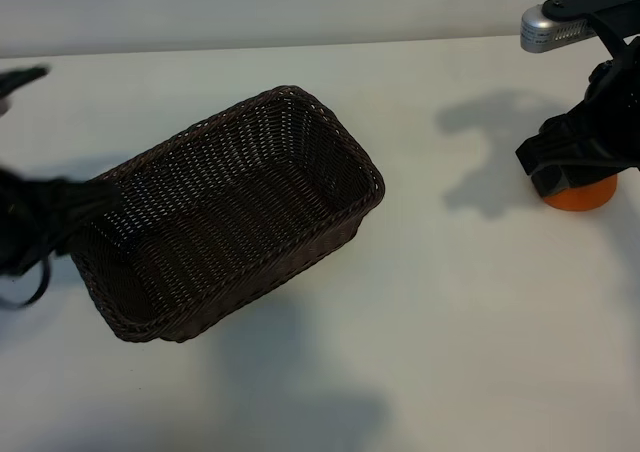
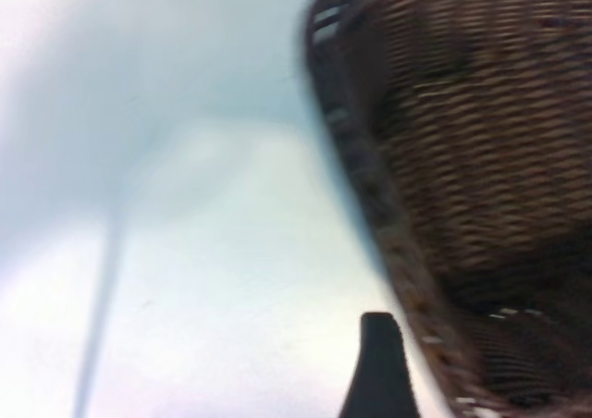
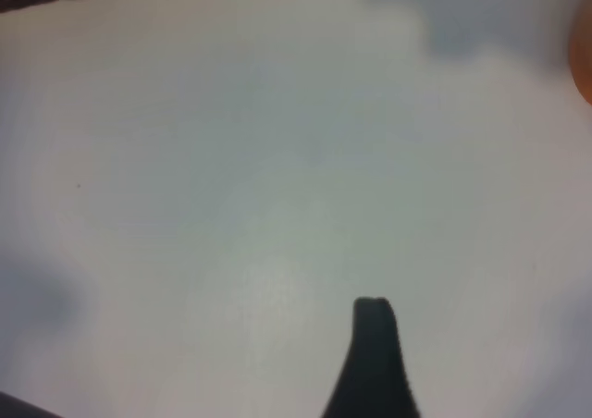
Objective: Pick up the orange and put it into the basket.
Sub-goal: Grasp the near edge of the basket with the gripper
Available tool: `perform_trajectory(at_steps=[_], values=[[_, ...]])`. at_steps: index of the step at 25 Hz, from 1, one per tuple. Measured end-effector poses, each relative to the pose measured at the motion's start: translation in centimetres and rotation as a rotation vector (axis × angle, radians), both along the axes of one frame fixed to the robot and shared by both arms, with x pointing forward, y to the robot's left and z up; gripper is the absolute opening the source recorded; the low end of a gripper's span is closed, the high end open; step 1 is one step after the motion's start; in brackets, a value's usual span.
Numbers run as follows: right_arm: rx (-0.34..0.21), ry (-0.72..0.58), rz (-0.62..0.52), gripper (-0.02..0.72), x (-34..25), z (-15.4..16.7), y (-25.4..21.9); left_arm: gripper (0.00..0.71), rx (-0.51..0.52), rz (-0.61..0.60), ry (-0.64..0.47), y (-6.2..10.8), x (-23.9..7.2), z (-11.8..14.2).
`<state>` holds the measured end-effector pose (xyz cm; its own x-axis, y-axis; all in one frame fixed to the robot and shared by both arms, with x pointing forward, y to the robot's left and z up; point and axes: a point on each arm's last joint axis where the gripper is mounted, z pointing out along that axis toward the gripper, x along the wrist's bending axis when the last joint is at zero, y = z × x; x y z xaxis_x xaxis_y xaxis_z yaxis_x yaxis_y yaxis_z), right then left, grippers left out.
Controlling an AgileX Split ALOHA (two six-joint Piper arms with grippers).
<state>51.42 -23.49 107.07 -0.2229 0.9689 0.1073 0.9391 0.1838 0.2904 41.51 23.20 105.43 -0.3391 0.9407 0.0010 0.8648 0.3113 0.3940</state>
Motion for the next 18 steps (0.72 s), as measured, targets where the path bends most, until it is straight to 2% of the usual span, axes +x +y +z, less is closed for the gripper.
perform_trajectory(at_steps=[4,14,18], values=[[0.000,0.000,0.000,0.536,0.0,0.0,0.0,0.556,0.021,0.088,-0.015,0.8,-0.6,-1.7],[0.002,0.000,0.002,0.535,0.0,0.0,0.0,0.556,0.023,0.101,0.011,-0.2,1.1,-3.7],[0.002,0.000,0.004,0.535,0.0,0.0,0.0,0.556,0.000,0.142,0.030,0.6,1.7,-4.1]])
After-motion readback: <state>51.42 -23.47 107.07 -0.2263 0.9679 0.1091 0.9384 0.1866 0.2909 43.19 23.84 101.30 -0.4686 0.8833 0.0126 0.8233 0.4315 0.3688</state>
